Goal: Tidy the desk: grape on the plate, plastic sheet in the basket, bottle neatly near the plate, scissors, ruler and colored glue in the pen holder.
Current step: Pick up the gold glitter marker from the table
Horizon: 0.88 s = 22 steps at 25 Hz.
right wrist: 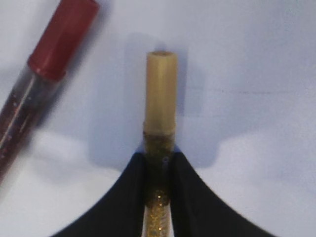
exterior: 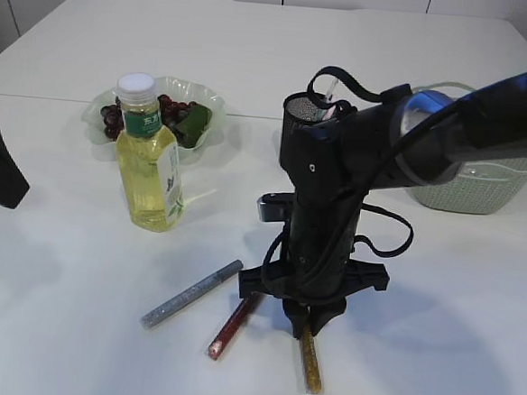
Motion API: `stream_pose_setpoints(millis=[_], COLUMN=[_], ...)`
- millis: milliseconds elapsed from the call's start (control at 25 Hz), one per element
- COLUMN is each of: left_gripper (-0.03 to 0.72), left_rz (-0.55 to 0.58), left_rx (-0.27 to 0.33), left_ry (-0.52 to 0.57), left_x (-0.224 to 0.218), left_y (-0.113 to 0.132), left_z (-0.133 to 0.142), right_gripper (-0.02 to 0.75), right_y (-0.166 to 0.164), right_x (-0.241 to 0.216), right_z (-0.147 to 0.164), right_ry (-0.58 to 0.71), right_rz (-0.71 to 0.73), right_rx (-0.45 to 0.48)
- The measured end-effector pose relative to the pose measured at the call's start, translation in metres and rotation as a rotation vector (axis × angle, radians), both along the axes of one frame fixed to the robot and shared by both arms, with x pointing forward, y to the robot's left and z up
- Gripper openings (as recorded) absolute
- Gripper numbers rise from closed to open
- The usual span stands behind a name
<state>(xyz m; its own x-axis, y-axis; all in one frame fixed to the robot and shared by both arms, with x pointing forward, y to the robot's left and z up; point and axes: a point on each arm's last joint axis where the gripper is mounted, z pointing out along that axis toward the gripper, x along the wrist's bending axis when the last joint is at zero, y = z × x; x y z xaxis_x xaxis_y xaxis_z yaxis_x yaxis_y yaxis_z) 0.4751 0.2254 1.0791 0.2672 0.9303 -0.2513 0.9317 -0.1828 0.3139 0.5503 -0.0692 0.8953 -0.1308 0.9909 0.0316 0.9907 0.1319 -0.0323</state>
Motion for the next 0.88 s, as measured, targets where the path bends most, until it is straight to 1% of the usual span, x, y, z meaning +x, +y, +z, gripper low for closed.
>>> stream_pose_setpoints(millis=[160, 440, 560, 720, 800, 880], left_gripper=[0.541, 0.541, 0.541, 0.541, 0.541, 0.541], left_rz=[0.000, 0.000, 0.000, 0.001, 0.001, 0.001], left_rx=[0.000, 0.000, 0.000, 0.000, 0.000, 0.000], left_ry=[0.000, 0.000, 0.000, -0.002, -0.002, -0.002], left_x=[0.000, 0.000, 0.000, 0.000, 0.000, 0.000], left_y=[0.000, 0.000, 0.000, 0.000, 0.000, 0.000], left_z=[0.000, 0.000, 0.000, 0.000, 0.000, 0.000], right_gripper=[0.106, 0.101, 0.100, 0.099, 0.099, 0.099], right_y=[0.000, 0.001, 0.001, -0.005, -0.012, -0.020], right_x=[0.000, 0.001, 0.003, 0.014, 0.024, 0.036], right_z=[0.000, 0.005, 0.021, 0.052, 0.070, 0.092], right_ry=[-0.001, -0.014, -0.055, -0.137, -0.182, -0.232], right_rz=[0.026, 0.071, 0.097, 0.112, 0.118, 0.113], right_rx=[0.001, 0.013, 0.040, 0.094, 0.135, 0.196])
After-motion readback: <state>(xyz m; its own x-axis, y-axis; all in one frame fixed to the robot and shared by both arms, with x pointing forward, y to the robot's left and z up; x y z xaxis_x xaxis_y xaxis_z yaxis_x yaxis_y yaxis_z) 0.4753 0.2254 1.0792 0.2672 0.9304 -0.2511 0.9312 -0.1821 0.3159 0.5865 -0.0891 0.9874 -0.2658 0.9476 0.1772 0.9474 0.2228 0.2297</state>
